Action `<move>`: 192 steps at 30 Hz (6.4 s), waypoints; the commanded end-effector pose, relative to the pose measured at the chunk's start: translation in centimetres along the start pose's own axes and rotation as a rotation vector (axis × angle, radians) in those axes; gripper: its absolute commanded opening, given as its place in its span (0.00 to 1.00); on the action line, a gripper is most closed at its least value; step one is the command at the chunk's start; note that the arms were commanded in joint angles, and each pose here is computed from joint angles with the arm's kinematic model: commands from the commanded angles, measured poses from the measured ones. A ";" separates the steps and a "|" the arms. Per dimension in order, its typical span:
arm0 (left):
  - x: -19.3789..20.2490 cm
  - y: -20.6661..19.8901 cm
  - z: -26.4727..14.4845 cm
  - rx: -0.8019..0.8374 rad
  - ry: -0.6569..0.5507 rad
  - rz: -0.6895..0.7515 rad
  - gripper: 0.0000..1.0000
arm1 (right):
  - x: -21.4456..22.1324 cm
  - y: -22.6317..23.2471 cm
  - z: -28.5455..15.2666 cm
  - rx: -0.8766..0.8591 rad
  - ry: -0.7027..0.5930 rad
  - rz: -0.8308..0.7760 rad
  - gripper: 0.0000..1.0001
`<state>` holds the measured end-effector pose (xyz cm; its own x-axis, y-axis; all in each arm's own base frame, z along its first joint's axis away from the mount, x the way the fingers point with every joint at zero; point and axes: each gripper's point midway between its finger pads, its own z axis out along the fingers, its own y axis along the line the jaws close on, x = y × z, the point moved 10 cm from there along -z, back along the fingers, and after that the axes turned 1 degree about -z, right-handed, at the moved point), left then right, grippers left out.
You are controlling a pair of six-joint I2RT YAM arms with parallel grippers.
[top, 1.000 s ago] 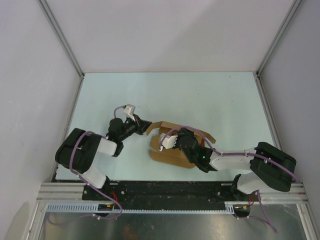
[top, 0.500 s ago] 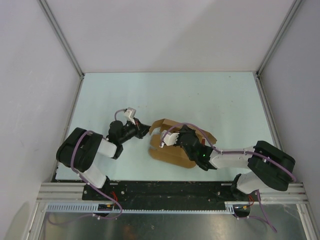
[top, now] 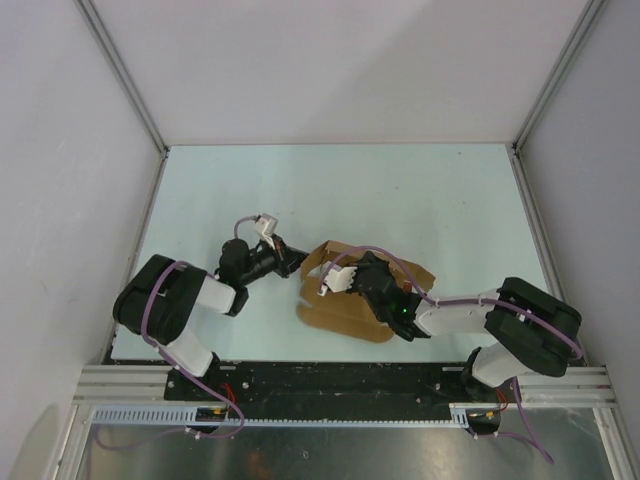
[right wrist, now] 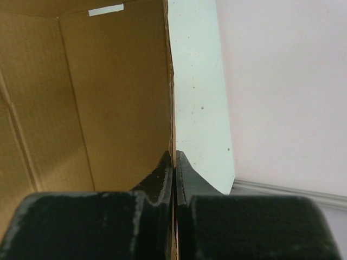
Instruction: Fold the paper box
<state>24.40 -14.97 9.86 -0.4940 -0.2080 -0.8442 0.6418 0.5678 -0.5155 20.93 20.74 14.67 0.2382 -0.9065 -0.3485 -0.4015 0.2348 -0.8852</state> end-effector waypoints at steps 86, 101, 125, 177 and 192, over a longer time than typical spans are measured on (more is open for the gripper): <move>0.4 0.0 -0.3 0.030 0.006 0.013 0.09 | -2.4 -1.6 1.0 -0.083 0.028 0.178 0.00; 1.2 -0.3 -1.2 0.016 0.008 0.015 0.08 | -2.7 1.3 -0.5 -0.068 0.085 0.078 0.00; 3.0 -1.5 -2.7 0.033 0.013 0.031 0.08 | -3.0 3.1 -1.4 0.031 0.101 -0.011 0.00; 2.3 -1.7 1.4 0.082 -0.033 0.306 0.44 | -3.0 5.2 -2.7 0.028 0.048 -0.006 0.00; 2.0 -1.3 0.1 -0.041 -0.082 0.359 0.52 | -2.9 5.7 -2.6 -0.006 0.038 0.004 0.00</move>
<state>21.94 -16.40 7.24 -0.3083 -0.0283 -0.9509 0.7481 0.6103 -0.2607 16.40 23.60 12.81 0.1689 -0.9361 -0.3084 -0.3211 0.2436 -0.9152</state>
